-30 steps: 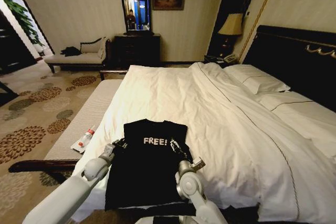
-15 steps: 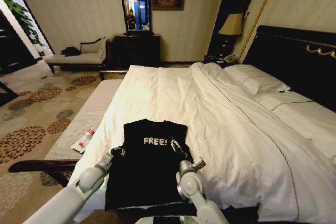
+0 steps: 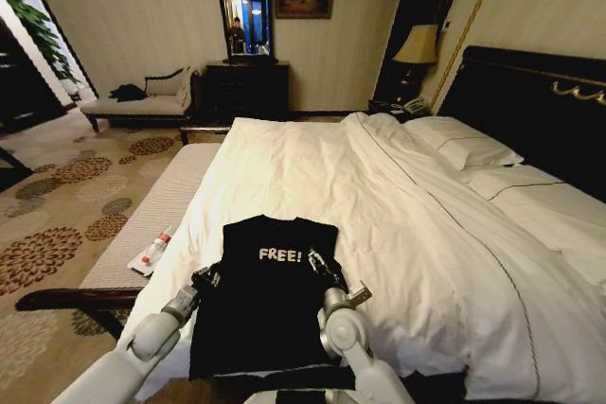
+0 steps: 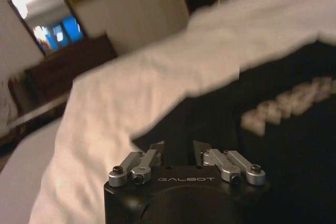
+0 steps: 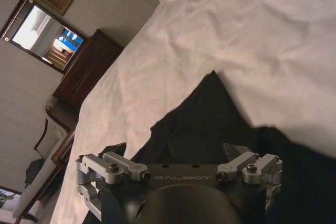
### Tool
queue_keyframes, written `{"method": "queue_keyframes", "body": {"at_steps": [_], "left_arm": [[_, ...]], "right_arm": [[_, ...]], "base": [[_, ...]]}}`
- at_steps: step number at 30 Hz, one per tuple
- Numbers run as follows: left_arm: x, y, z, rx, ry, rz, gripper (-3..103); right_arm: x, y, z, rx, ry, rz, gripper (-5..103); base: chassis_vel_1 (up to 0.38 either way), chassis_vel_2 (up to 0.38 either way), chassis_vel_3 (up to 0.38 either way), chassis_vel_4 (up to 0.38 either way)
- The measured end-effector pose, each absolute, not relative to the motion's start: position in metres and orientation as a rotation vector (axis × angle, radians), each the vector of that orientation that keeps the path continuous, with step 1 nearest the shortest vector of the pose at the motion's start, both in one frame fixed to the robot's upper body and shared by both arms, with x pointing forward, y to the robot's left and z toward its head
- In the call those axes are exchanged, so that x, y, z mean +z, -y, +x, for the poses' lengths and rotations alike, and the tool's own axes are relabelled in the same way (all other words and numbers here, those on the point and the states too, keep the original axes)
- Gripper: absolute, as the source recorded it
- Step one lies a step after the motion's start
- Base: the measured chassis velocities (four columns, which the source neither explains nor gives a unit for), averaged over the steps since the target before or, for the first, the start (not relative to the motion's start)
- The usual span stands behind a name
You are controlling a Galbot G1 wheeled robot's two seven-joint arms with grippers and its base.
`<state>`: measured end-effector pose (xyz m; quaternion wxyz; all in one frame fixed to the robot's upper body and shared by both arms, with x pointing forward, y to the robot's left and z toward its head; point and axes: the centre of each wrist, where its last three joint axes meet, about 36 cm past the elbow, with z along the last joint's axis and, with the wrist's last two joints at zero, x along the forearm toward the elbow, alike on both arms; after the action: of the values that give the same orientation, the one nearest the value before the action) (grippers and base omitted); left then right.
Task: Fold the clothes on the bed.
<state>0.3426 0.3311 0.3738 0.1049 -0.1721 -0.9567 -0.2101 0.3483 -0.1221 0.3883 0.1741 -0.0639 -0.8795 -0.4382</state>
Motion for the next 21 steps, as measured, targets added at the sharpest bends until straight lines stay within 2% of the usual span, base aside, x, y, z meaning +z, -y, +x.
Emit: {"method": "queue_keyframes", "body": {"at_steps": [1,2,4,5,6,7,10,13,14,15,21], "left_arm": [[0.382,-0.328,0.342,-0.575,2.866,-0.543,41],[0.382,-0.328,0.342,-0.575,2.866,-0.543,41],[0.397,-0.322,0.342,-0.461,2.944,-0.564,52],[0.402,-0.318,0.344,-0.395,2.967,-0.555,52],[0.412,-0.311,0.35,-0.256,2.989,-0.495,57],[0.412,-0.311,0.35,-0.256,2.989,-0.495,57],[0.423,-0.307,0.377,0.081,2.974,-0.262,74],[0.419,-0.312,0.39,0.178,2.936,-0.117,78],[0.412,-0.318,0.397,0.233,2.897,-0.015,84],[0.405,-0.323,0.403,0.298,2.853,0.069,94],[0.394,-0.332,0.431,0.486,2.773,0.203,100]], "right_arm": [[0.389,0.125,0.354,-1.237,2.505,-0.184,100],[0.389,0.125,0.354,-1.237,2.505,-0.184,100],[0.389,0.131,0.368,-1.229,2.52,-0.188,100],[0.389,0.133,0.375,-1.223,2.526,-0.188,100],[0.388,0.136,0.39,-1.198,2.537,-0.187,100],[0.388,0.136,0.39,-1.198,2.537,-0.187,100],[0.375,0.144,0.434,-1.087,2.551,-0.2,100],[0.366,0.15,0.456,-1.043,2.555,-0.2,100],[0.358,0.156,0.472,-1.011,2.562,-0.194,100],[0.352,0.164,0.489,-0.977,2.576,-0.174,100],[0.338,0.194,0.526,-0.87,2.637,-0.099,100]], "base": [[0.0,0.0,0.0,0.0],[0.0,0.0,0.0,0.0],[0.0,0.0,0.0,0.0],[0.0,0.0,0.0,0.0],[0.0,0.0,0.0,0.0],[0.0,0.0,0.0,0.0],[0.0,0.0,0.0,0.0],[0.0,0.0,0.0,0.0],[0.0,0.0,0.0,0.0],[0.0,0.0,0.0,0.0],[0.0,0.0,0.0,0.0]]}}
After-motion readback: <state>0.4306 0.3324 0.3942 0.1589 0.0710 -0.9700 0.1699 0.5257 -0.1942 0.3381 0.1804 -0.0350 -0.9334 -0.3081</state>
